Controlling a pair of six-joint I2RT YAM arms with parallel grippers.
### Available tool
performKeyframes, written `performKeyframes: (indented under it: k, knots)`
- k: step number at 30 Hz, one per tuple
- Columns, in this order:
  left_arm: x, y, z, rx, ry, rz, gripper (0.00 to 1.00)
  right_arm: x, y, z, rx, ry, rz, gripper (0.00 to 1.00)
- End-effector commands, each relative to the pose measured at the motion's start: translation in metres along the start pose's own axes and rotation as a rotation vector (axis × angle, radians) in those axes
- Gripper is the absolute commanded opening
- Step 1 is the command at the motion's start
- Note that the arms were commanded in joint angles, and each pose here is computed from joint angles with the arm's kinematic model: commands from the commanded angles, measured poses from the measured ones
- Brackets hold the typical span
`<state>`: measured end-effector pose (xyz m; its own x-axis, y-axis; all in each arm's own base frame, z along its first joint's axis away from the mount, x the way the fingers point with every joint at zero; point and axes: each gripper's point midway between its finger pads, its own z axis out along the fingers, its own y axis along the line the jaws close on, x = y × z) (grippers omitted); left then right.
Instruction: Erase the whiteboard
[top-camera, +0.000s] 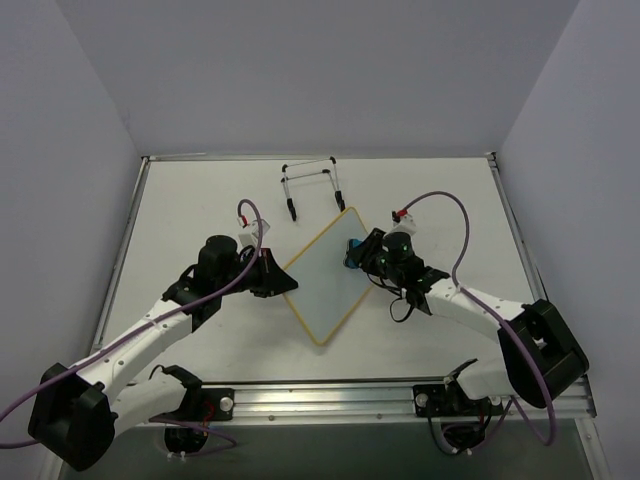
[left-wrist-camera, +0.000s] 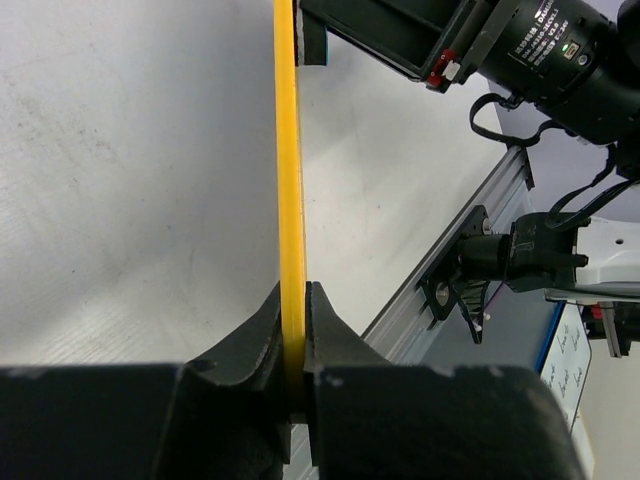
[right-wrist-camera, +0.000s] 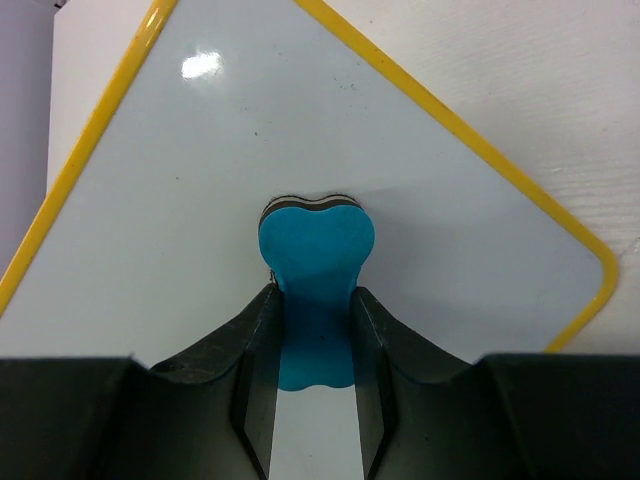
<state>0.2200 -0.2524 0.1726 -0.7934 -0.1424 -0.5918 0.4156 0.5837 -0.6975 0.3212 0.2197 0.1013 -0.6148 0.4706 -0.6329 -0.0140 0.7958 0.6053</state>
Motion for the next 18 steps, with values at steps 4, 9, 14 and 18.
performKeyframes:
  k: [4,9,14,18]
  knots:
    - [-0.006,-0.048,-0.011,0.197,0.003,0.071,0.02,0.035,-0.056,-0.004,0.066,0.036,0.013,0.00]
    - [-0.008,-0.049,-0.012,0.197,-0.002,0.075,0.02,0.052,-0.089,-0.019,0.132,0.041,0.010,0.00]
    - [-0.009,-0.052,-0.013,0.205,-0.006,0.072,0.02,0.061,-0.108,-0.027,0.156,0.052,0.022,0.00]
    - [-0.012,-0.052,-0.016,0.186,-0.015,0.082,0.02,0.049,-0.097,-0.031,0.164,0.048,0.047,0.00]
